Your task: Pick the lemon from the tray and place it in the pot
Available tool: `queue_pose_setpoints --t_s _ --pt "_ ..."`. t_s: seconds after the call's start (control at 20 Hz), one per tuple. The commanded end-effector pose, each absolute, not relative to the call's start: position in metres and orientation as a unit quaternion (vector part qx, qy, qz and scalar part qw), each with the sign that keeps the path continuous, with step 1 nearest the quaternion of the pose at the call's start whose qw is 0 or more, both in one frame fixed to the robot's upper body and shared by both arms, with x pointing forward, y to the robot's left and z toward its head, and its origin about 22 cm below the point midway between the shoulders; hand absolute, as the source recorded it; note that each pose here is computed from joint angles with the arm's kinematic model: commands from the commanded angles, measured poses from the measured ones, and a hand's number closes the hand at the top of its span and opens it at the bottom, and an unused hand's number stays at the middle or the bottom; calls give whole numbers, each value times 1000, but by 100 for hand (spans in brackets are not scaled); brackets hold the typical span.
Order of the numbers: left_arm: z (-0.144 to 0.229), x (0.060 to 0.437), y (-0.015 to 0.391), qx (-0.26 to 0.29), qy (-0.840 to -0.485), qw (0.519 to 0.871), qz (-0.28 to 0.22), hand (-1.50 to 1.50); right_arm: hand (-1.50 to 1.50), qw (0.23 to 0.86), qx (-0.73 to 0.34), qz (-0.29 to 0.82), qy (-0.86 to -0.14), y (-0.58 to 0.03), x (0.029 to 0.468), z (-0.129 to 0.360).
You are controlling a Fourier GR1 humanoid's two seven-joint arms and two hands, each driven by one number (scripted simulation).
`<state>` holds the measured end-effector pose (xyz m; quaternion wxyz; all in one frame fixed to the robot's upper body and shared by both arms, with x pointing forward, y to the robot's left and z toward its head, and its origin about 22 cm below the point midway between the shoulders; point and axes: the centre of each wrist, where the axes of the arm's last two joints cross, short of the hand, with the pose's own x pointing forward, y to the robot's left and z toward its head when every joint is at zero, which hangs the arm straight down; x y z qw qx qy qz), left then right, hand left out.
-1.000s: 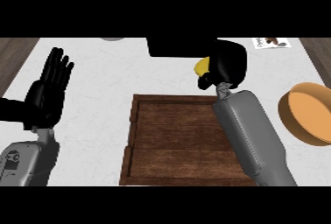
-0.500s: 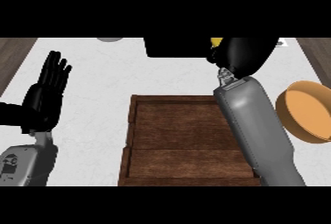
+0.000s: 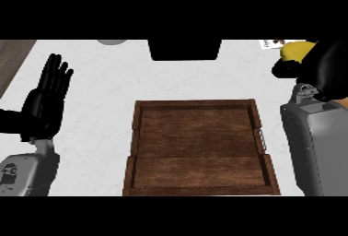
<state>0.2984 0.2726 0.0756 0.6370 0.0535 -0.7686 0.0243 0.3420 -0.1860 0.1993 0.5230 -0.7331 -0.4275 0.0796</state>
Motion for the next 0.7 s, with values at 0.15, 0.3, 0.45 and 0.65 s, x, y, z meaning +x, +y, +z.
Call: queue_pose_setpoints --t_s 0.15,0.3,0.45,0.65 --pt "93 307 279 55 -773 632 26 0 150 529 -743 47 -406 -283 302 196" --pt "62 304 270 51 -764 642 31 0 150 532 -735 49 -419 -313 285 177" --pt "73 292 265 55 -768 638 23 0 150 545 -728 45 -413 -323 309 170" --pt "90 313 272 50 -770 635 22 0 150 545 -725 55 -417 -378 280 155"
